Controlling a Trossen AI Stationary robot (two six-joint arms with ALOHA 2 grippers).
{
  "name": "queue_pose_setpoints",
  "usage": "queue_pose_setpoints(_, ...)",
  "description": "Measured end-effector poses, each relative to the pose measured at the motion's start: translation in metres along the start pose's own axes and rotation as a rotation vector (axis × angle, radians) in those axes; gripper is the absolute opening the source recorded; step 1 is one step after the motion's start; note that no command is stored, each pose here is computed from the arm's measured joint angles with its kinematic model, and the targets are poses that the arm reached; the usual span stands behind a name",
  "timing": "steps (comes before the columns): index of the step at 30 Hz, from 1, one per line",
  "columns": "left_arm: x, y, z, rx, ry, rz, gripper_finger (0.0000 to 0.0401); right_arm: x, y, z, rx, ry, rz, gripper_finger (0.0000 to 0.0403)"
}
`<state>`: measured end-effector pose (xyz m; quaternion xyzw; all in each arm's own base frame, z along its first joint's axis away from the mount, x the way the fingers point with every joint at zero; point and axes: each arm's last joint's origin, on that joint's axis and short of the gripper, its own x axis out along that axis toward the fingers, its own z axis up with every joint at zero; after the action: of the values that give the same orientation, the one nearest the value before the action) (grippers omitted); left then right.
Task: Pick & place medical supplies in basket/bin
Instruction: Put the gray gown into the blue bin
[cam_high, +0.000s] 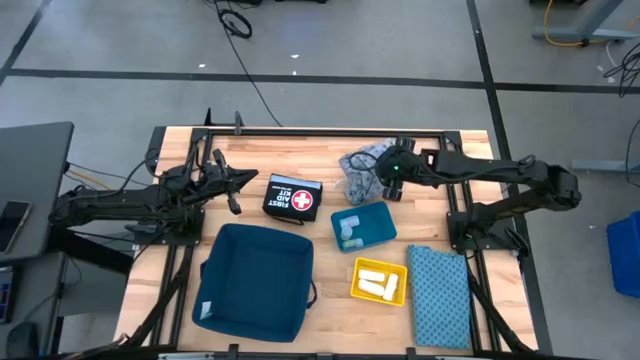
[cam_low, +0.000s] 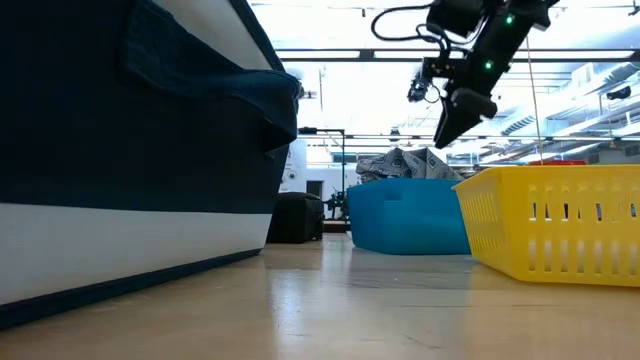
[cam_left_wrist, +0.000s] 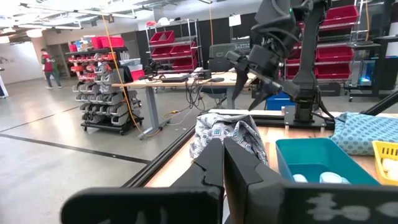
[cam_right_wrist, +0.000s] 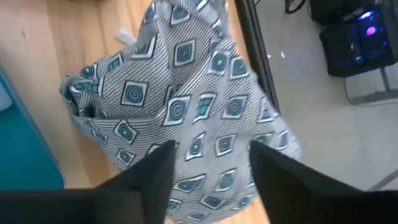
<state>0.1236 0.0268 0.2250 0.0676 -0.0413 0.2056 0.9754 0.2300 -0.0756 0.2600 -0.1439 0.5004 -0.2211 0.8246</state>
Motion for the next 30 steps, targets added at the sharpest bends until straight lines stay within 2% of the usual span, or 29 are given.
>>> queue_pose_setpoints(2, 0.000, 0.000, 0.000, -0.002, 0.000, 0.000, 0.0000, 0.007, 0.004, -0.002, 0.003, 0.014, 0.005, 0.0185)
queue_pose_setpoints(7, 0.000, 0.000, 0.000, -0.002, 0.000, 0.000, 0.0000, 0.019, 0.010, -0.003, -0.006, 0.029, 0.041, 0.0033)
queue_pose_setpoints(8, 0.000, 0.000, 0.000, -0.002, 0.000, 0.000, 0.0000, 0.021, 0.010, -0.002, -0.004, 0.023, 0.053, 0.0017)
queue_pose_setpoints(11, 0.000, 0.000, 0.000, -0.002, -0.001, 0.000, 0.0000, 0.032, 0.009, 0.001, 0.010, 0.018, 0.070, 0.0014)
queue_pose_setpoints(16, 0.000, 0.000, 0.000, 0.000, 0.000, 0.000, 0.0000, 0.064, 0.009, -0.002, 0.028, 0.073, 0.173, 0.0005)
queue_pose_setpoints(25, 0.000, 0.000, -0.002, 0.007, 0.017, 0.001, 0.0000, 0.128, 0.014, -0.017, 0.037, 0.199, 0.329, 0.0002)
queue_pose_setpoints(30, 0.000, 0.000, -0.002, 0.009, 0.022, 0.002, 0.0000, 0.148, 0.015, -0.025, 0.067, 0.240, 0.402, 0.0002)
